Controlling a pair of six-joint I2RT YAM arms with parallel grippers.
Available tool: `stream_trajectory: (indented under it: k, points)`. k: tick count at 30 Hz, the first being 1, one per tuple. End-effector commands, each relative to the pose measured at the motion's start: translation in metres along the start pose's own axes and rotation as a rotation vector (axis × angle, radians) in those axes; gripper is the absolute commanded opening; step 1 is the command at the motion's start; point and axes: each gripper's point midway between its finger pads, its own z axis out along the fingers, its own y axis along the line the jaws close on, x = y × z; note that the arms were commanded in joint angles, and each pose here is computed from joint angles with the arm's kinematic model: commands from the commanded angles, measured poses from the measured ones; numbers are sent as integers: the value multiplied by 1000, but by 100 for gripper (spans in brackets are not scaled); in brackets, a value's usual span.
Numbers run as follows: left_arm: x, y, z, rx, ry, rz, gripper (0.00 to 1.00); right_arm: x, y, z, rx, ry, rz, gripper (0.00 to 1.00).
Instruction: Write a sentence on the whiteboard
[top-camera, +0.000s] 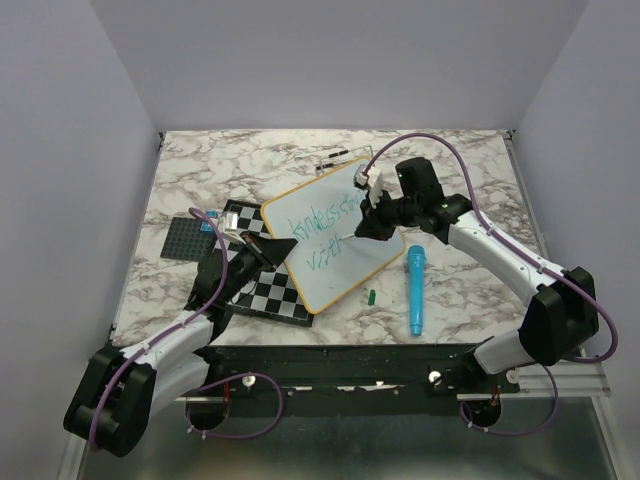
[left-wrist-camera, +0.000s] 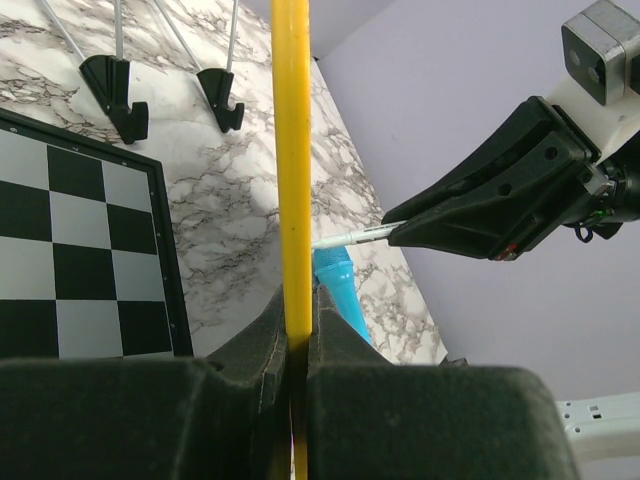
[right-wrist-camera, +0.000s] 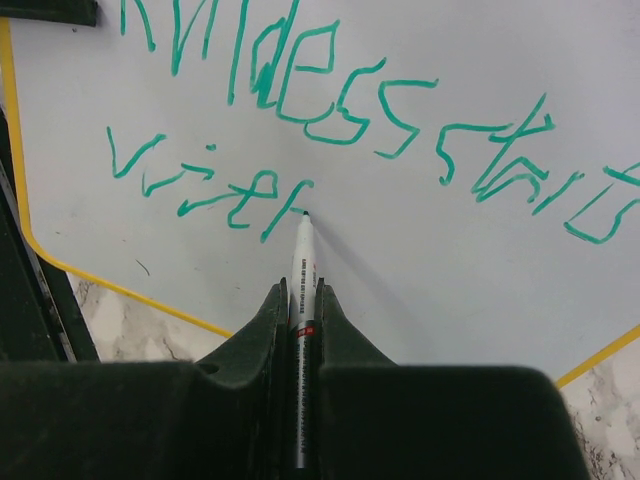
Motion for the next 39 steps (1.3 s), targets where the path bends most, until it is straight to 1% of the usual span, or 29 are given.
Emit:
stream_trajectory:
  k: [1,15,23,27,32,39]
  points:
    - [-24,-46,-2,172,-83,50,0,9,3,-1,-27,19,-17,0]
    - [-24,-45,-2,173,-83,49,0,26,17,-5,-92,75,-22,0]
    - [-24,-46,-3,176,-84,52,0,25,8,-9,-32,88,-24,0]
    - [-23,-45,-4,173,-84,52,0,17,0,-13,-5,68,-21,1]
    - [-24,-47,-4,175,-83,56,0,2,10,-16,-66,15,-32,0]
    - [-24,-47,-3,176,-82,58,0,-9,14,-13,-95,-33,-25,1]
